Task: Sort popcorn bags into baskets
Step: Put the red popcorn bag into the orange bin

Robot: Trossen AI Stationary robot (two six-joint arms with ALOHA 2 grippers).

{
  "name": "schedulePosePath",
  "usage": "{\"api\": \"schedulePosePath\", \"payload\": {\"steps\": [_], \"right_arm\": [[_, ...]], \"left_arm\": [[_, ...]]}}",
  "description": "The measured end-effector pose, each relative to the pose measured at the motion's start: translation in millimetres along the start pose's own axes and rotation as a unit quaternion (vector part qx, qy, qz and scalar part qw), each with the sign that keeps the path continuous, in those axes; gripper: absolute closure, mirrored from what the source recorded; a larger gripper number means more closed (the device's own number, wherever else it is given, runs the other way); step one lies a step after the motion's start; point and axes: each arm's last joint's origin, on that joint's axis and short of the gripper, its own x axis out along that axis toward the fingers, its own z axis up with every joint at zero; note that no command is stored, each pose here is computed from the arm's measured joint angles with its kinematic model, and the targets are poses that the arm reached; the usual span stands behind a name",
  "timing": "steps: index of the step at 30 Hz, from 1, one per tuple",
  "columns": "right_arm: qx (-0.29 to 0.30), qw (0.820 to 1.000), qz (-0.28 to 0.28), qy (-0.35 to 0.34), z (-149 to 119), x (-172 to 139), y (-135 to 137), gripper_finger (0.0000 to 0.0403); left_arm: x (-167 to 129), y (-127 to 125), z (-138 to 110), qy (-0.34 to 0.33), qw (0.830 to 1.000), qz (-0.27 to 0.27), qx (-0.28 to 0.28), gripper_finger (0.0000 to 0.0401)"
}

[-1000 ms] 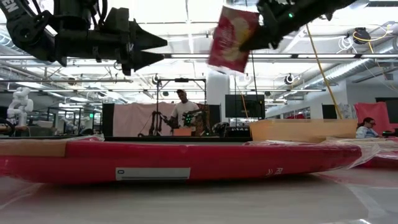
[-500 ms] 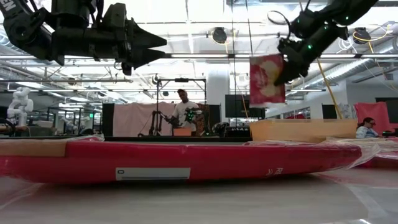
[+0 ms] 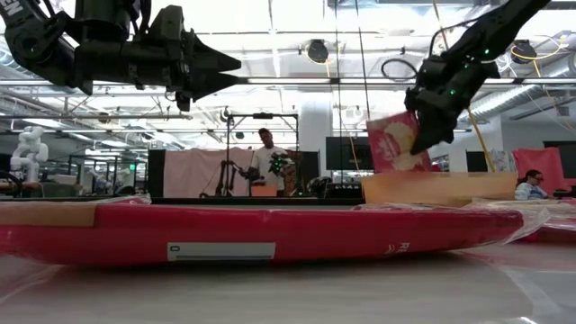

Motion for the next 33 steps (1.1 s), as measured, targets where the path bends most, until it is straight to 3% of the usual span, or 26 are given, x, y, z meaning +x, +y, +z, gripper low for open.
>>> {"api": "schedulePosePath", "payload": {"steps": [15,20,33], "right_arm": [[0.021,0.997,0.031,0.073,-12,21,-9,0.0391],[0.014,0.997,0.024,0.068,-11,28,-14,0.0371],[-0.009,0.993,-0.110,0.042,2,30,-24,0.0259]], "left_arm": [[0,0,-1,0.003,1.000,0.000,0.005,0.0210],[0,0,-1,0.003,1.000,0.000,0.006,0.0210],[0,0,-1,0.003,1.000,-0.001,0.016,0.0210]]}}
